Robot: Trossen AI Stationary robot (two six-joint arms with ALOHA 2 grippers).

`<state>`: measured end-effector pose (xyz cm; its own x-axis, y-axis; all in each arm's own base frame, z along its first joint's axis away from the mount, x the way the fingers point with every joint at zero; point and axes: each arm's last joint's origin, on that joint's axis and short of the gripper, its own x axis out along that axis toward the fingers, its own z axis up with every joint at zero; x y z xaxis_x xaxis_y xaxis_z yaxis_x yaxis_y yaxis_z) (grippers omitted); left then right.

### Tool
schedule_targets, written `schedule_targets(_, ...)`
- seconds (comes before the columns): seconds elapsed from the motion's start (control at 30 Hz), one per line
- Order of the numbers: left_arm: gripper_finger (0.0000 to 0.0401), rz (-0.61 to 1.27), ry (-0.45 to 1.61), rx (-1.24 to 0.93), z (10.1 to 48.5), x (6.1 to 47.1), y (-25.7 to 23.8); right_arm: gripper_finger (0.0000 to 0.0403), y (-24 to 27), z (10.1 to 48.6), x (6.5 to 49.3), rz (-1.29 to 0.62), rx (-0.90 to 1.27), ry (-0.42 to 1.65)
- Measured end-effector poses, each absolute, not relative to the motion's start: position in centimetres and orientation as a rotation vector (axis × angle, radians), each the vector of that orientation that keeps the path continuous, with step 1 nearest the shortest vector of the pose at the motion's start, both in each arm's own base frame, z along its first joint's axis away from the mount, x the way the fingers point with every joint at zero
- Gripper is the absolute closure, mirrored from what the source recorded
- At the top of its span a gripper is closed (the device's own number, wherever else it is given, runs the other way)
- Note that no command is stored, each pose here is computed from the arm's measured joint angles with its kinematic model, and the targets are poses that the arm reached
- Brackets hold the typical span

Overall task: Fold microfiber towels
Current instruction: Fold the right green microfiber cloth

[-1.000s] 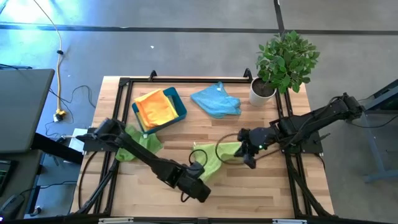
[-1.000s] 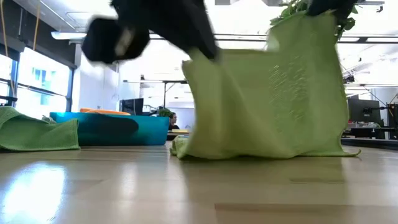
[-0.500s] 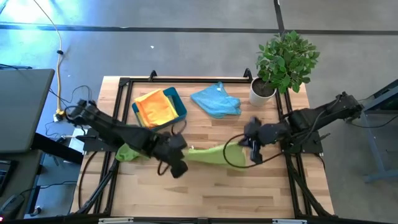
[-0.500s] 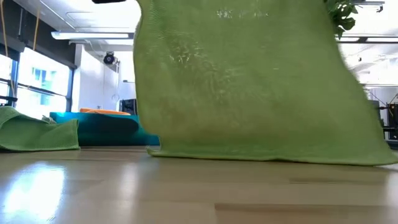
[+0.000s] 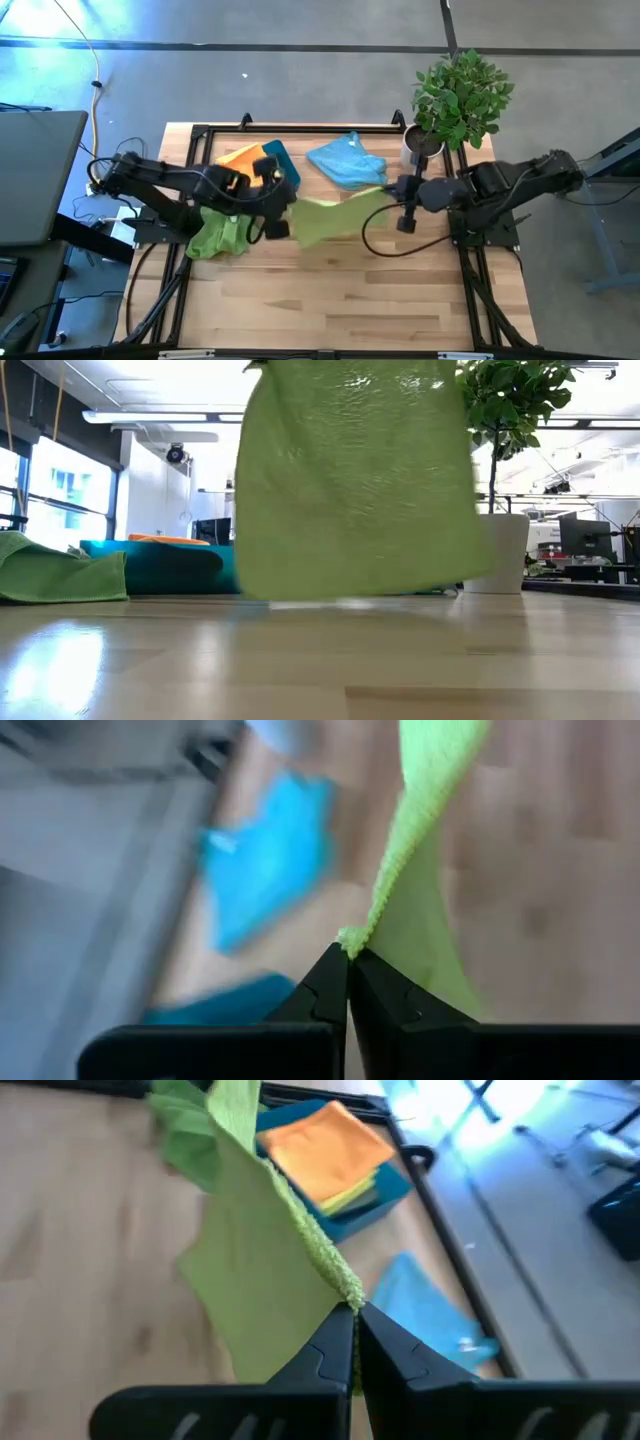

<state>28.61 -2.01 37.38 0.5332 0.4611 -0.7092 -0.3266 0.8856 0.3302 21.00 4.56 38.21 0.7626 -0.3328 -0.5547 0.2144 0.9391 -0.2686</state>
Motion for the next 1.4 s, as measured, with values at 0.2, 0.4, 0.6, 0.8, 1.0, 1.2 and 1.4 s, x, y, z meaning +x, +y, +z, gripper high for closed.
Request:
schedule_targets(0.2,0.0401,0.602,0.852,0.394,40.5,28.2,-0.2,0.0403,2.4,38.5,22.0,-0.431,-0.324,0.627)
schedule_targets(0.4,0.0401,0.602,0.885,0.369,40.9,27.8,0.8,0.0403,0.6,38.2,22.6,-0.475,-0.324,0.665)
schedule_targets(0.6,0.0401,0.454,1.082,0.112,38.0,28.4,-0.6,0.0403,1.4,35.0,23.7,-0.244,-0.038,0.786)
schedule_targets(0.8,0.0401,0.367,1.228,0.107,32.1,31.8,-5.0,0.0403,4.3,28.3,24.7,-0.062,0.086,0.960)
schedule_targets(1.0,0.0401,0.348,1.269,0.016,27.6,34.0,-9.5,0.0403,7.5,24.6,24.6,0.132,0.238,0.958)
schedule_targets(1.2,0.0401,0.153,1.192,-0.201,25.5,36.2,-13.8,0.0403,10.6,22.9,24.0,0.263,0.352,0.954)
schedule_targets(1.4,0.0401,0.000,1.167,-0.372,23.8,37.4,-17.3,0.0403,13.3,21.5,22.8,0.376,0.375,1.025)
